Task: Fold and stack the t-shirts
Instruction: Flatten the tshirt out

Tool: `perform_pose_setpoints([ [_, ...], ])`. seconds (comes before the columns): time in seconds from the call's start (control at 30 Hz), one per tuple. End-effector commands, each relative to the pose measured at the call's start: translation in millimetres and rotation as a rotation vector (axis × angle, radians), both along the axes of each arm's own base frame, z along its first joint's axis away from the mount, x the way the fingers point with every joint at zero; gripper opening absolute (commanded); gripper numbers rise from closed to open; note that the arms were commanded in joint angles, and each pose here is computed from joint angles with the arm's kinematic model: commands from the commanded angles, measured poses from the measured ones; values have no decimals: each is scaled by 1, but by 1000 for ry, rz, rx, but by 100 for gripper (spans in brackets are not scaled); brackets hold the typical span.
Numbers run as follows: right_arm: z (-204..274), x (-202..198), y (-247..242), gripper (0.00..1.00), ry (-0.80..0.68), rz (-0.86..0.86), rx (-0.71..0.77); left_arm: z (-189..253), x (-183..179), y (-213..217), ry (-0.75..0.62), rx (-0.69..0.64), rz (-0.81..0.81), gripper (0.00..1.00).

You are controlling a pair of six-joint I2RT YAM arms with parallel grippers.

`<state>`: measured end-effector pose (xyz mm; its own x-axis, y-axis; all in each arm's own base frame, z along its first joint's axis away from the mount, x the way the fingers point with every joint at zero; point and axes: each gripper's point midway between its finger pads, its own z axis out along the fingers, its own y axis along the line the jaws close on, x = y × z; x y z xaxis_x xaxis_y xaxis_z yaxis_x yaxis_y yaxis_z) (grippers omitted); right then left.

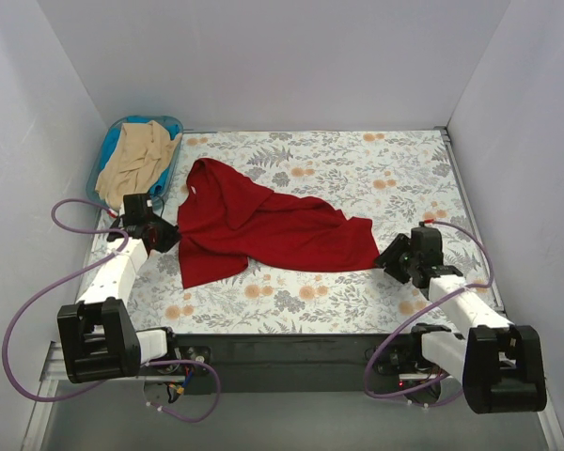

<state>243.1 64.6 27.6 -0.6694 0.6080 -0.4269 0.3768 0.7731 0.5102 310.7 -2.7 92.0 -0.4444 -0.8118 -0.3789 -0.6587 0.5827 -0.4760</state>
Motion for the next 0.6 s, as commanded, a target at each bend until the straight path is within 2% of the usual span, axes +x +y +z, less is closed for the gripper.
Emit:
perform_pose_setpoints([
  [0.0,5,19,0,53,-36,2,-89,3,0,0,-21,-5,-6,0],
  [0.3,-20,12,-5,50,35,3,-214,3,1,0,-21,-4,-7,0],
  [0.4,-23,18,-2,39,42,21,-214,1,2,-2,-16,-14,-15,0],
  [0.5,-8,36,8,2,11,50,-191,7,6,-6,-32,-31,-31,0],
  [0.57,14,50,16,1,-44,74,-160,22,13,-7,-68,-37,-38,0],
])
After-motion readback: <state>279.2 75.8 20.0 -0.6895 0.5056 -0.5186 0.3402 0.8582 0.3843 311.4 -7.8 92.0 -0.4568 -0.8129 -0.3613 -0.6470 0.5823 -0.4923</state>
